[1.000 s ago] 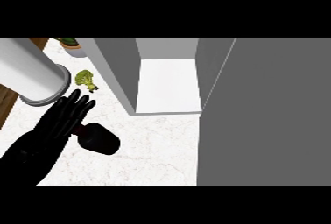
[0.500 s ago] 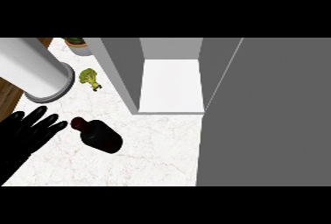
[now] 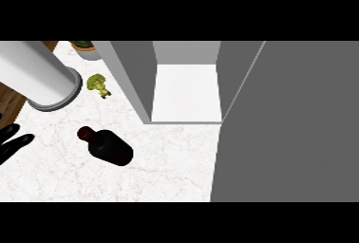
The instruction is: Pick up the wine, place it into the cabinet and close the cabinet
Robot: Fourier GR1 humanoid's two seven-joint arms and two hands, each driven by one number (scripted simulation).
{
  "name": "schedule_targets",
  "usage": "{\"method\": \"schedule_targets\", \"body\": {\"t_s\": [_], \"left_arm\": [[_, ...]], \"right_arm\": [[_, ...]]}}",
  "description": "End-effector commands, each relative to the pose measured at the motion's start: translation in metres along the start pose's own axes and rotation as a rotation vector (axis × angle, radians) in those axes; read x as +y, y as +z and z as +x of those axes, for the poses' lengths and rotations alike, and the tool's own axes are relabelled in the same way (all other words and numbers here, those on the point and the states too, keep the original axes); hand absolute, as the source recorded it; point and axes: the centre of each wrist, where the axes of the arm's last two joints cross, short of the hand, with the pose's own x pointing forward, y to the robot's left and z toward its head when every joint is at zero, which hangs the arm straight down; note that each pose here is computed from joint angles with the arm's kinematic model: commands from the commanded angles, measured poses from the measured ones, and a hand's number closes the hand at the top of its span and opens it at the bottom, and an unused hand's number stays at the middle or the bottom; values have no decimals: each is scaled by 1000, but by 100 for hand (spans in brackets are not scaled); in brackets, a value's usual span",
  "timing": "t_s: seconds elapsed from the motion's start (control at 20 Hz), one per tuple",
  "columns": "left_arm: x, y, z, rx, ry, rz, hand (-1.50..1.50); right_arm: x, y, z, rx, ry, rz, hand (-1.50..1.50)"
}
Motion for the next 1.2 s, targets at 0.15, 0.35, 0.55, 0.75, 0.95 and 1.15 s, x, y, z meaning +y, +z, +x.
{"method": "schedule_targets", "body": {"t_s": [0.15, 0.35, 0.55, 0.75, 0.95, 1.15], "left_arm": [[6, 0, 21, 14, -16, 7, -150], [-1, -11, 1, 24, -4, 20, -150], [0, -12, 0, 51, -12, 48, -150], [17, -27, -1, 58, -22, 80, -150], [5, -26, -20, 56, -44, 113, -150], [21, -33, -25, 68, -60, 150, -150]], "right_arm": [[10, 10, 38, -20, -31, 6, -150], [4, 6, 46, -28, -23, 11, -150], [1, 0, 57, -24, -31, 1, -150], [15, -21, 54, -27, -9, 3, -150], [5, 6, 65, -31, -2, -2, -150], [0, -4, 66, -35, 4, 8, -150]]}}
